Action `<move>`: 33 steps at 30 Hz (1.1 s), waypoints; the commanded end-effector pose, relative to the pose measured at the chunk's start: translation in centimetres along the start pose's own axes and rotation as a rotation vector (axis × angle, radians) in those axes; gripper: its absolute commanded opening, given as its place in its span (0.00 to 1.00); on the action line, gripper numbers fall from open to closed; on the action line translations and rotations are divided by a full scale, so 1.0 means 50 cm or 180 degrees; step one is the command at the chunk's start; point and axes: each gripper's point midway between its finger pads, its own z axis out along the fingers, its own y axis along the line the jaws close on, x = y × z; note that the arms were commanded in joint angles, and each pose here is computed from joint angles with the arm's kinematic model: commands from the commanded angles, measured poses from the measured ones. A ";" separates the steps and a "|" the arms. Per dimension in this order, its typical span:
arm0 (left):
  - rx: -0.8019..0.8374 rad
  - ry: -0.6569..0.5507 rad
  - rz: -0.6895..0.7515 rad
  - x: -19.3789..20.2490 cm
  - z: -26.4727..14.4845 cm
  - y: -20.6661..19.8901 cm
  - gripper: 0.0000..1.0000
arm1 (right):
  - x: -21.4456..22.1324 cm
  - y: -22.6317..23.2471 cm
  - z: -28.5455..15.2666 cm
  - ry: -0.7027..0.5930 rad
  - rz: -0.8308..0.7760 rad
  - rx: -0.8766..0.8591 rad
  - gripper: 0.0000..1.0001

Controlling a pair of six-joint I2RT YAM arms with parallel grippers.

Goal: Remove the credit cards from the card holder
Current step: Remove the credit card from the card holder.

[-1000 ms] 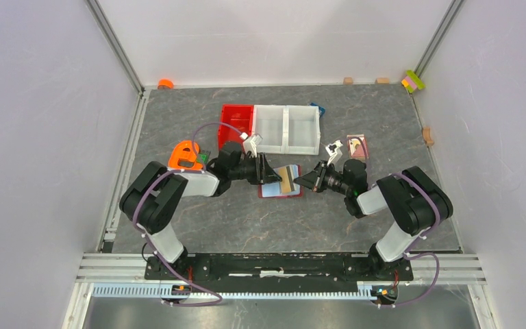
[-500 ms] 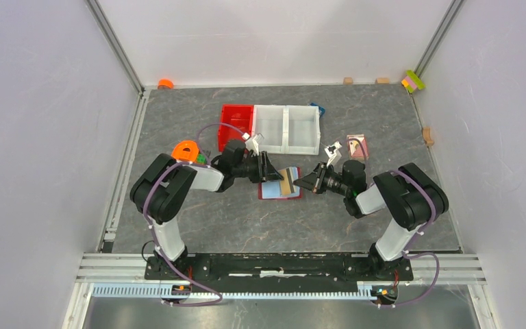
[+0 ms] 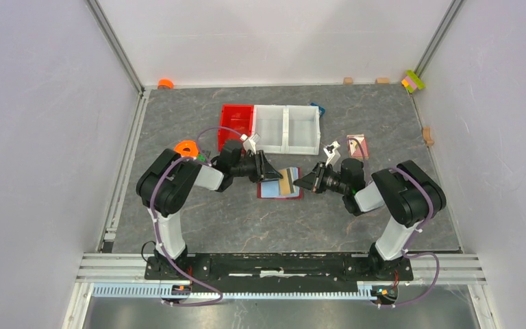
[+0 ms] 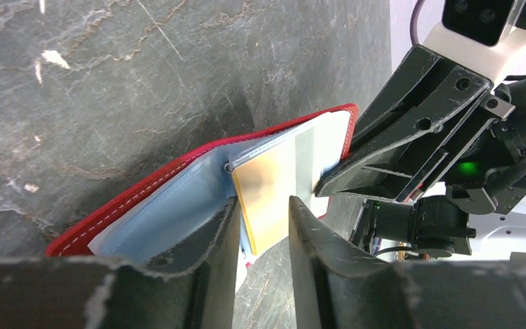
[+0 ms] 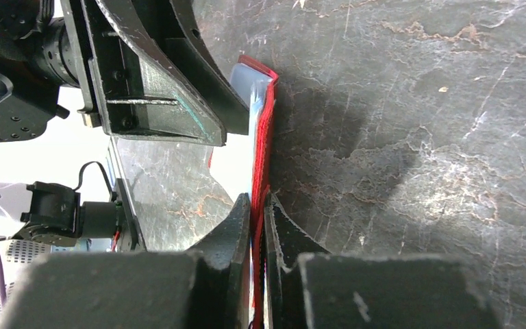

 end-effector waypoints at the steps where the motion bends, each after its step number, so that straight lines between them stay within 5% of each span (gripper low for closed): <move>1: 0.0367 -0.0018 0.0091 -0.017 0.001 -0.056 0.32 | 0.003 -0.012 0.014 0.0116 -0.0065 0.0058 0.13; 4: 0.0381 -0.0027 0.0085 -0.019 -0.001 -0.056 0.21 | 0.005 -0.016 0.016 0.0130 -0.0054 0.0080 0.13; 16: 0.0467 -0.0036 0.0027 -0.023 -0.006 -0.056 0.02 | 0.005 -0.017 0.016 0.0144 -0.0058 0.0094 0.03; 33: 0.0098 0.0146 -0.0132 -0.007 0.002 0.005 0.03 | 0.010 -0.031 0.020 0.0213 -0.0063 0.0178 0.01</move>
